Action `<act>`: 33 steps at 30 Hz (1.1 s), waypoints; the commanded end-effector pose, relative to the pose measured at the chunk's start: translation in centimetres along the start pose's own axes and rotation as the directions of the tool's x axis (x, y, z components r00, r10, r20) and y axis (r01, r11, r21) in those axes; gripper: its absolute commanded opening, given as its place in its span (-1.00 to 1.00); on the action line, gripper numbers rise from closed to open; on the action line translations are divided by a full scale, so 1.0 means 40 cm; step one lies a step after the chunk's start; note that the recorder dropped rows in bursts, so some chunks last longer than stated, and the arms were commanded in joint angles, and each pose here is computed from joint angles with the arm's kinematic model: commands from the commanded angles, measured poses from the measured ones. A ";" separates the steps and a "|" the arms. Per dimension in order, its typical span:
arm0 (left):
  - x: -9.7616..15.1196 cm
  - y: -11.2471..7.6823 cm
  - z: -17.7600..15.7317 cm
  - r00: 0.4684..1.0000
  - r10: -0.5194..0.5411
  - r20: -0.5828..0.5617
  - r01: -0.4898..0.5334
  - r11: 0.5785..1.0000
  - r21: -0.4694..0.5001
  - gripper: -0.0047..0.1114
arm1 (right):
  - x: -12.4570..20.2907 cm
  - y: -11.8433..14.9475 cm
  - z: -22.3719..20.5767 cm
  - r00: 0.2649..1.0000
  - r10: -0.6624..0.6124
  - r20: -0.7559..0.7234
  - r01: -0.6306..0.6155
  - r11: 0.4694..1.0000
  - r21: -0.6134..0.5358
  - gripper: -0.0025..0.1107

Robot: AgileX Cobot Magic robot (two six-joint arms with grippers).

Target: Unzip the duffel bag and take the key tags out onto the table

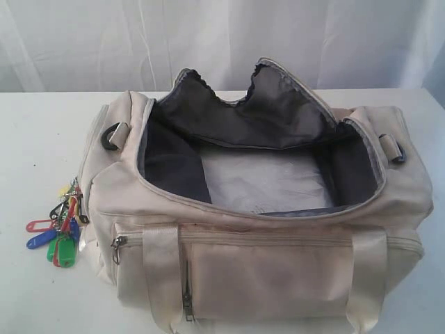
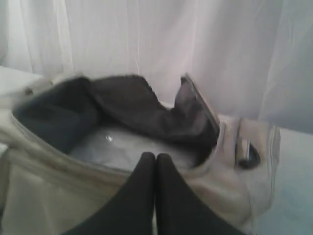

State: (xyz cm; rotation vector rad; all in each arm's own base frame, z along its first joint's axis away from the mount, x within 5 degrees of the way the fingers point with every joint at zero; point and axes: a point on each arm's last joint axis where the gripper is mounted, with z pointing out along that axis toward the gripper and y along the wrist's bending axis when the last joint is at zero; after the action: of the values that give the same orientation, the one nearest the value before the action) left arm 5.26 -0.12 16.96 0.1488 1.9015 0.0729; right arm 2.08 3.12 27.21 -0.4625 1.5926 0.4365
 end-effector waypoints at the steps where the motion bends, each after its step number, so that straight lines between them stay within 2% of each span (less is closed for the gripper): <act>1: 0.002 0.000 0.000 1.000 0.001 0.004 -0.001 1.000 -0.004 -0.92 | 0.135 -0.028 0.043 0.985 -0.073 -0.158 0.084 0.994 0.066 -0.96; 2: 0.002 0.000 0.000 1.000 0.001 0.004 -0.001 1.000 -0.004 -0.92 | 0.159 -0.033 0.049 0.981 -0.086 -0.176 0.101 0.992 0.079 -0.96; 3: 0.002 0.000 0.000 1.000 0.001 0.004 -0.001 1.000 -0.004 -0.92 | 0.217 -0.046 0.060 0.959 -0.149 -0.241 0.177 0.979 0.100 -0.96; 4: 0.002 0.000 0.000 1.000 0.001 0.004 -0.001 1.000 -0.004 -0.92 | 0.233 -0.051 0.061 0.947 -0.183 -0.265 0.217 0.971 0.104 -0.96; 5: 0.002 0.000 0.000 1.000 0.001 0.004 -0.001 1.000 -0.004 -0.92 | 0.210 -0.065 0.063 0.934 -0.296 -0.199 0.329 0.930 0.164 -0.96; 6: 0.002 0.000 0.000 1.000 0.001 0.004 -0.001 1.000 -0.004 -0.92 | 0.204 -0.069 0.063 0.920 -0.343 -0.190 0.376 0.909 0.179 -0.96; 7: 0.002 0.000 0.000 1.000 0.001 0.004 -0.001 1.000 -0.004 -0.92 | 0.196 -0.075 0.062 0.886 -0.425 -0.186 0.458 0.867 0.197 -0.96; 15: 0.002 0.000 0.000 1.000 0.001 0.004 -0.001 1.000 -0.004 -0.92 | 0.196 -0.075 0.062 0.886 -0.425 -0.186 0.458 0.866 0.203 -0.96; 23: 0.002 0.000 0.000 1.000 0.001 0.004 -0.001 1.000 -0.004 -0.92 | 0.196 -0.105 0.050 0.893 -0.356 -0.277 0.444 0.803 0.398 -0.96; 33: 0.002 0.000 0.000 1.000 0.001 0.004 -0.001 1.000 -0.004 -0.92 | 0.196 -0.106 0.049 0.893 -0.353 -0.279 0.443 0.800 0.404 -0.96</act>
State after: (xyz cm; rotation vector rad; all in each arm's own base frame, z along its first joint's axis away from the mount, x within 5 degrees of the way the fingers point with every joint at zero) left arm 5.26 -0.12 16.96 0.1488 1.9015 0.0729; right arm 5.55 0.35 19.22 -0.4754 1.6679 -0.3170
